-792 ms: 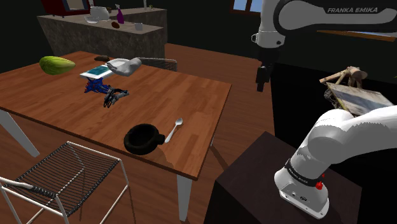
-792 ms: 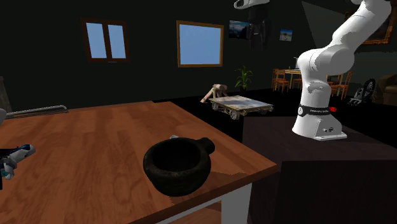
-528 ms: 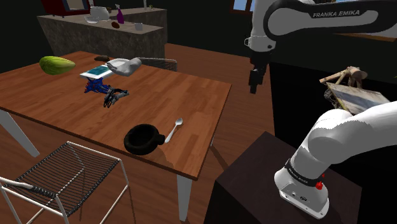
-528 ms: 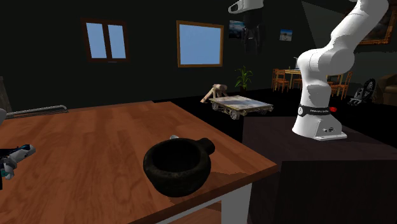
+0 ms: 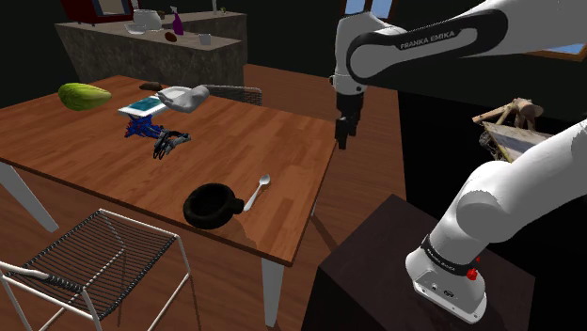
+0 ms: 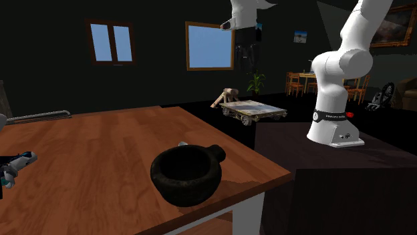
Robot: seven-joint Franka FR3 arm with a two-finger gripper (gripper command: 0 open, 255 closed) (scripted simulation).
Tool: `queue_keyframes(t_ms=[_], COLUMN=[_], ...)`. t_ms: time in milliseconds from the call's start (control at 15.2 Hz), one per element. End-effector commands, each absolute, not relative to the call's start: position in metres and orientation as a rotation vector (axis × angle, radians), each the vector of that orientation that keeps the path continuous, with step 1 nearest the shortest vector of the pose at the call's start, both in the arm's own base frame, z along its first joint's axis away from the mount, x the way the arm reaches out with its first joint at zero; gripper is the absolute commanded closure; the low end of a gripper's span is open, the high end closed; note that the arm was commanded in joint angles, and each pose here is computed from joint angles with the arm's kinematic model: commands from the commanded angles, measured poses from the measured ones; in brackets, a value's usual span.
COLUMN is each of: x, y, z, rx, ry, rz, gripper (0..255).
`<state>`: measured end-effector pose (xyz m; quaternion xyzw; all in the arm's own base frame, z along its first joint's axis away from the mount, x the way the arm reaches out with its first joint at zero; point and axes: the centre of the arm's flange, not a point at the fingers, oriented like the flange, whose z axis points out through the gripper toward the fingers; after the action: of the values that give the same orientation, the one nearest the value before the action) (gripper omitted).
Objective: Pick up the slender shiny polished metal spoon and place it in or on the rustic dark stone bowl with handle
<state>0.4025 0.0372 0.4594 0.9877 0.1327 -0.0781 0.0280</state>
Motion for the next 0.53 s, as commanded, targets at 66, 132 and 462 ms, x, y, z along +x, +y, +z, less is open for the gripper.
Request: queue_keyframes(t_ms=[66, 132, 462], x=[0.431, 0.441, 0.488], y=[0.046, 0.049, 0.069], z=[0.435, 0.427, 0.385], rx=[3.051, 3.052, 3.055], ry=[0.440, 0.450, 0.500], rz=[-0.241, -0.241, -0.243], gripper=[0, 0, 0])
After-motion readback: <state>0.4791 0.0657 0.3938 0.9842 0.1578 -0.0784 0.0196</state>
